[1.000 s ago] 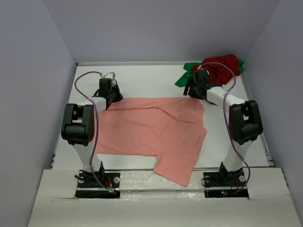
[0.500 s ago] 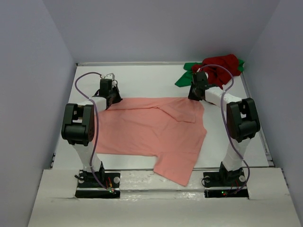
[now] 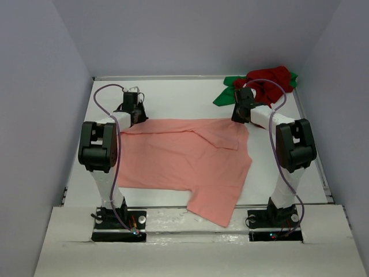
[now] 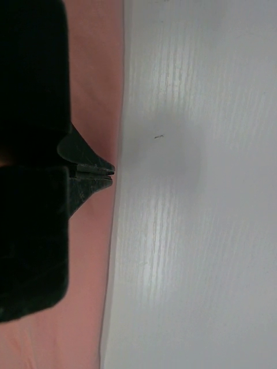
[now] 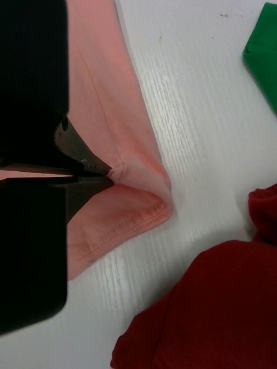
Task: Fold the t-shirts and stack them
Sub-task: Fold the tshirt
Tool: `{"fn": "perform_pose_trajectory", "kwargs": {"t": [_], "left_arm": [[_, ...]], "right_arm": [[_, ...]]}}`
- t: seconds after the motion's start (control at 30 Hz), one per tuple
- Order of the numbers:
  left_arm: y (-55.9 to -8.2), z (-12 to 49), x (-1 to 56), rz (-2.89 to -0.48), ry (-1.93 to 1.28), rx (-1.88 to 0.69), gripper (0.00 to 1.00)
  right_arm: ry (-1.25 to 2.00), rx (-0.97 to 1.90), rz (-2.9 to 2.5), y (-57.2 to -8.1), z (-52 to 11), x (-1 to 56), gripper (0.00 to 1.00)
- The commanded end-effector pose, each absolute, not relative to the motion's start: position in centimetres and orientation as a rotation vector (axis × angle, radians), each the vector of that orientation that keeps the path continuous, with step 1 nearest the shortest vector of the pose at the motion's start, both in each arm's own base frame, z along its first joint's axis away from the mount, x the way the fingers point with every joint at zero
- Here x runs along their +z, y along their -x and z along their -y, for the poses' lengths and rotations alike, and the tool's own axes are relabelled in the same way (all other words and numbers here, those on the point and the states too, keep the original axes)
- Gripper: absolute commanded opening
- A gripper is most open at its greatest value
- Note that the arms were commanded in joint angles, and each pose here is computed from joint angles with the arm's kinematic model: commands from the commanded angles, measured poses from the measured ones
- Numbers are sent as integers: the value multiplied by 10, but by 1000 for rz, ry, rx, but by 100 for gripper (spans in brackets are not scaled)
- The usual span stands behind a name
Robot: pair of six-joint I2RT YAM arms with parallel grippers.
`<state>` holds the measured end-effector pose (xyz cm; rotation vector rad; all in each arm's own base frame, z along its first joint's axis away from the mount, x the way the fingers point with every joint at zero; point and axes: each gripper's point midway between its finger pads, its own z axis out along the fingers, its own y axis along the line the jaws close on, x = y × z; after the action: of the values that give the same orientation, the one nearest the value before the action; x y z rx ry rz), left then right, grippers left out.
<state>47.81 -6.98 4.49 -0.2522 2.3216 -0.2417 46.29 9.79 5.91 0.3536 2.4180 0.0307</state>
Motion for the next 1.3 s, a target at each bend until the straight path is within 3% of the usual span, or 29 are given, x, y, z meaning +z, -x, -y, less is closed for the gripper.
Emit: {"fn": "perform_pose_trajectory", "kwargs": {"t": [0.0, 0.43, 0.6, 0.67, 0.77, 0.8, 0.87, 1.1, 1.27], "left_arm": [[-483, 66, 45, -2352, 244, -191, 0], [-480, 54, 14, -2476, 278, -75, 0], [-478, 53, 11, -2490, 276, -66, 0], [-478, 53, 12, -2488, 277, -62, 0], [-477, 52, 12, -2491, 276, -59, 0], [-477, 52, 12, -2491, 276, -59, 0], [-477, 52, 11, -2491, 274, -58, 0], [-472, 57, 27, -2427, 288, -110, 0], [-470, 89, 88, -2239, 254, -231, 0]], "right_arm": [[-383, -32, -2358, -475, -86, 81, 5], [-427, -166, -2392, -469, -65, 72, 4], [-446, -233, -2432, -466, -55, 60, 9], [-453, -263, -2456, -465, -49, 56, 15], [-439, -287, -2512, -461, -49, 43, 35], [-440, -302, -2540, -458, -45, 36, 54], [-441, -308, -2549, -458, -45, 35, 75], [-482, -331, -2451, -451, -34, 74, 78], [-427, -139, -2365, -439, -52, 129, 76]]}}
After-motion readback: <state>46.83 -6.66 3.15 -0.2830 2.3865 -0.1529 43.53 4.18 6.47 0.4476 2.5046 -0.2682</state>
